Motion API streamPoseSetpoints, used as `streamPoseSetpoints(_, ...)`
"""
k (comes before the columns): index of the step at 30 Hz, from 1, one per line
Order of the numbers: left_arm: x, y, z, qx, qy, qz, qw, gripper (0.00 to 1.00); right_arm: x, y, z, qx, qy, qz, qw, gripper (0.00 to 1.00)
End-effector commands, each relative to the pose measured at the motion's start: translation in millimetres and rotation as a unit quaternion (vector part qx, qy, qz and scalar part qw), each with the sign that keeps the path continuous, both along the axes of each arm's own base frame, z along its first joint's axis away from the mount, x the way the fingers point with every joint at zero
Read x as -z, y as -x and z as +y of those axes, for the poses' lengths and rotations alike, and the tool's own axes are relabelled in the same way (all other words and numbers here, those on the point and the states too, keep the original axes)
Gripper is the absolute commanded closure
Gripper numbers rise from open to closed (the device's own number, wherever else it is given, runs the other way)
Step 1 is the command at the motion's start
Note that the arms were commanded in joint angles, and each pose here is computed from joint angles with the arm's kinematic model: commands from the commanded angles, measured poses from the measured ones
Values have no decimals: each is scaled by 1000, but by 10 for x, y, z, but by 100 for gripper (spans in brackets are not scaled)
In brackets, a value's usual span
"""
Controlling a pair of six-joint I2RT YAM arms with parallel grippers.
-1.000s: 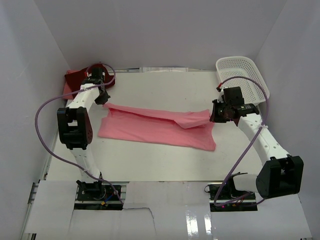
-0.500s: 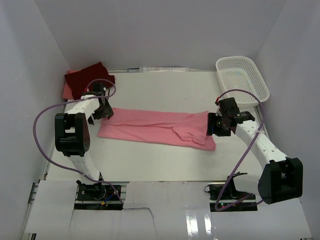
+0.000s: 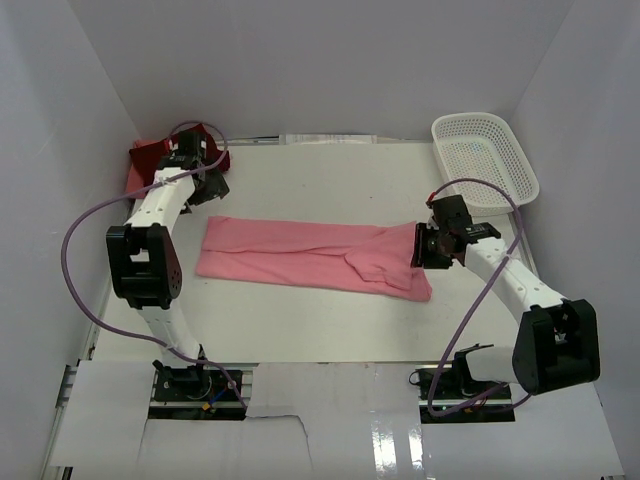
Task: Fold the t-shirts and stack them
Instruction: Fold the other side of the tshirt into a rectangle
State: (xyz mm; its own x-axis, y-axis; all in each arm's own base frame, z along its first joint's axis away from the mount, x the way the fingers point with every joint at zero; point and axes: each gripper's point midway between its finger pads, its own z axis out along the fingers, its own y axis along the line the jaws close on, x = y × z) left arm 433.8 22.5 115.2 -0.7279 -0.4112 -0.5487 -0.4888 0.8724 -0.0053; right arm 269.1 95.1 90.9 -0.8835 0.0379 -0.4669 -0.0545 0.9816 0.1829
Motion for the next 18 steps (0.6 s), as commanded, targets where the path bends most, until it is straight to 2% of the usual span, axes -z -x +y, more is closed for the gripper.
streamPoseSetpoints(1, -27, -286, -368, 54, 45, -20, 997, 2, 85, -22, 203, -18, -33, -2, 999, 60)
streamPoseSetpoints(2, 2, -304, -430, 59, 50, -19, 997, 2, 89, -1, 257, -22, -36, -3, 999, 74)
streamPoseSetpoints(3, 62, -313, -479, 63, 53, -13, 996, 2, 103, 18, 281, -24, -40, -2, 999, 83)
streamPoseSetpoints(5, 121, -289, -638, 82, 70, -6, 994, 2, 138, 64, 364, -35, -47, -1, 998, 91)
streamPoseSetpoints(10, 294, -110, -855, 107, 81, 17, 991, 3, 287, 170, 456, -44, -48, 17, 998, 91)
streamPoseSetpoints(18, 760, 41, -742, 92, 54, 74, 991, 3, 816, 195, 362, -31, -8, 77, 997, 92)
